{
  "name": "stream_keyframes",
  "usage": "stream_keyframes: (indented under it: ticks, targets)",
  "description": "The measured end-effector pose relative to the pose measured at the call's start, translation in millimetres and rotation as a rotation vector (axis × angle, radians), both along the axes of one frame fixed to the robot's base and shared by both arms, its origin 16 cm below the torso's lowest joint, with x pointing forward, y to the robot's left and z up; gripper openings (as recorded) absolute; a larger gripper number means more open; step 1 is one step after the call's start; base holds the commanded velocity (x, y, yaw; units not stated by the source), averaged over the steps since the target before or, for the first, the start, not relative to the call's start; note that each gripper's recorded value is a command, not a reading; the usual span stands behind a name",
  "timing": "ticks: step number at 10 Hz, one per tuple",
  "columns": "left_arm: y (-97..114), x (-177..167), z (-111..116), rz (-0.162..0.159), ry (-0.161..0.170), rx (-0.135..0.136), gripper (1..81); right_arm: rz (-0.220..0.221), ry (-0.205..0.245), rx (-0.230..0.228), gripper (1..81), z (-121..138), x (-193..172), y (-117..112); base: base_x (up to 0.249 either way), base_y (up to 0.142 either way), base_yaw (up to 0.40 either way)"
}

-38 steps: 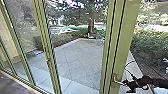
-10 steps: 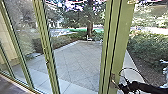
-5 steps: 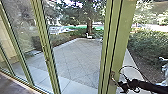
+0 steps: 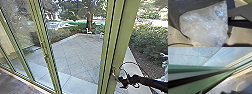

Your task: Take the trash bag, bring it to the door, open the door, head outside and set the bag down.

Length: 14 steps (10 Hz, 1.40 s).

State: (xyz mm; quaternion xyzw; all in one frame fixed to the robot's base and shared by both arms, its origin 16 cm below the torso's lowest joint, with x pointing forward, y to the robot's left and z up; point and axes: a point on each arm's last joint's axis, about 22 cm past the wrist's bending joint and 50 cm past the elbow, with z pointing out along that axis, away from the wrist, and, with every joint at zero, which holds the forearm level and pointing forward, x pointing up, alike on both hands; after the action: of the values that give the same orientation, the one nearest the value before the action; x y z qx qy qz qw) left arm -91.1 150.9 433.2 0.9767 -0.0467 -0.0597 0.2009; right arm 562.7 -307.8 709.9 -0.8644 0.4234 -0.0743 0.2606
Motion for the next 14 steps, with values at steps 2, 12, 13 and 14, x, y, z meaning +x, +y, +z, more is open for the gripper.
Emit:
stream_keyframes:
  ticks: [2, 12, 13, 14]
  targets:
    - [0, -2, 0, 0.0, 0.001, 0.0, 1.0, 0.004, 0.0, -0.005, 81.1, 1, 1, -1, 0.0, 0.0, 0.0]
    - [8, -19, 2, -0.004, 0.023, 0.009, 1.0, 0.05, -0.041, -0.073, 81.1, 10, 21, -13, 0.0, 0.0, 0.0]
    - [8, -19, 2, -0.004, 0.023, 0.01, 1.0, 0.056, -0.041, -0.077, 81.1, 11, 22, -13, 0.0, 0.0, 0.0]
    - [9, -19, 2, -0.005, 0.024, 0.011, 1.0, 0.061, -0.043, -0.081, 81.1, 12, 23, -14, 0.075, 0.0, 0.0]
